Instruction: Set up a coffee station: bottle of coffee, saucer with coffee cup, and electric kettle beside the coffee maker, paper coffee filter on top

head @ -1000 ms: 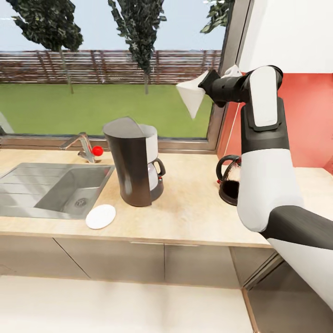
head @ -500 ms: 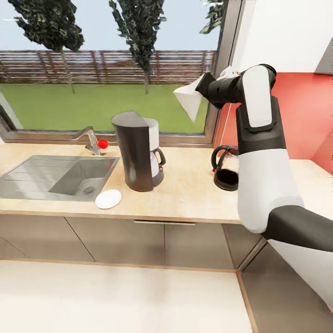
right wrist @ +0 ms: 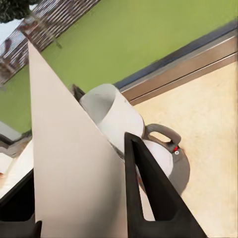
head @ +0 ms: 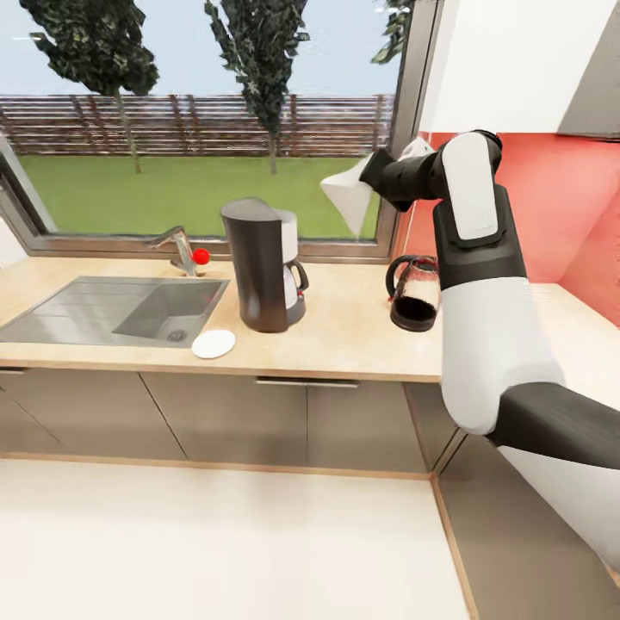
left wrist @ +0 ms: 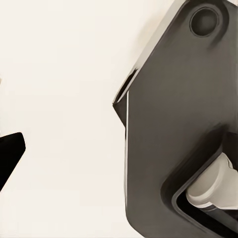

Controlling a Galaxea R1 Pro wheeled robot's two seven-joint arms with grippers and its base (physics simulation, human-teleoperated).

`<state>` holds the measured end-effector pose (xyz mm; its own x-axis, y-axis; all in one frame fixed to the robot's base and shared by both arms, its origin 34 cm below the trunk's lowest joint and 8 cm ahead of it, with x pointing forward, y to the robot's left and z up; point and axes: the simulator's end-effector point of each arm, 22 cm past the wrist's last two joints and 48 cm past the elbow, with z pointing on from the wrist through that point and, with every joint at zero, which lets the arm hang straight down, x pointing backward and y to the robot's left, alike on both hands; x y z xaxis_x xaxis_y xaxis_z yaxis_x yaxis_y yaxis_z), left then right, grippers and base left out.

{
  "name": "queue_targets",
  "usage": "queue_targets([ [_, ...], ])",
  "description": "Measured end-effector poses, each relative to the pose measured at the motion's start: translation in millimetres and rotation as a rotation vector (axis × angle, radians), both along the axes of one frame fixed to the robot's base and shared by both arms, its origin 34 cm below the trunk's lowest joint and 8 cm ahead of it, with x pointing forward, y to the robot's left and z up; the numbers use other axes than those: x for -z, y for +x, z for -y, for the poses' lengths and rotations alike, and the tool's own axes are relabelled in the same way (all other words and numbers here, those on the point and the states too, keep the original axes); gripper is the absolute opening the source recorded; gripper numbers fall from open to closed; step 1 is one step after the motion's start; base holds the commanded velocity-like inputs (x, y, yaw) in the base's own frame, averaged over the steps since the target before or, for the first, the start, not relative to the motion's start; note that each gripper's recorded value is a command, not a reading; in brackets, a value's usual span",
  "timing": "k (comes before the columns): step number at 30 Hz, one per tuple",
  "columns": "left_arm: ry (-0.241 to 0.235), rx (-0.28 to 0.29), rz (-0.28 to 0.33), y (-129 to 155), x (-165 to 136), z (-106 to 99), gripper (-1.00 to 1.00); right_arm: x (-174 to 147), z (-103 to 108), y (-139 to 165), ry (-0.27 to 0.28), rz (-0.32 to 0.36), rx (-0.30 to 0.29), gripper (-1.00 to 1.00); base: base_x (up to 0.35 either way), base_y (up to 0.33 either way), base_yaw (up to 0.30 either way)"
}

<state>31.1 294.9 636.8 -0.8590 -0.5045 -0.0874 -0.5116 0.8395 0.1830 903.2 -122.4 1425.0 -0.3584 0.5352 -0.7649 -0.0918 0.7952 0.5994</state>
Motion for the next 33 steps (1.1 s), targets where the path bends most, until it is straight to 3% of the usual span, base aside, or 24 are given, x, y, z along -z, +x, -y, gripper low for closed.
queue_targets([
  [6, 0.001, 0.001, 0.001, 0, 0, -1, 1.00, 16, -3, 4, -0.002, -0.040, -0.006, -1.00, -0.237, 0.007, 0.000],
  [14, 0.004, -0.003, 0.000, -1, 0, -3, 1.00, 10, -12, 3, 0.010, -0.016, -0.039, -1.00, 0.256, 0.097, 0.000],
  [18, 0.003, -0.002, 0.000, 0, 0, -2, 1.00, 11, -13, 4, 0.012, -0.015, -0.042, -1.00, -0.003, 0.020, 0.000],
  [26, 0.002, 0.000, 0.000, 0, 0, -2, 1.00, 15, -14, 5, 0.006, -0.025, -0.043, -1.00, -0.298, 0.002, 0.000],
  [29, 0.002, 0.001, 0.000, 0, 0, -1, 1.00, 27, -18, 8, 0.003, -0.051, -0.055, -1.00, -0.329, 0.000, 0.000],
  [33, 0.003, 0.002, 0.000, 0, 0, -2, 1.00, 64, -25, 15, -0.008, -0.135, -0.070, -1.00, -0.329, 0.000, 0.000],
])
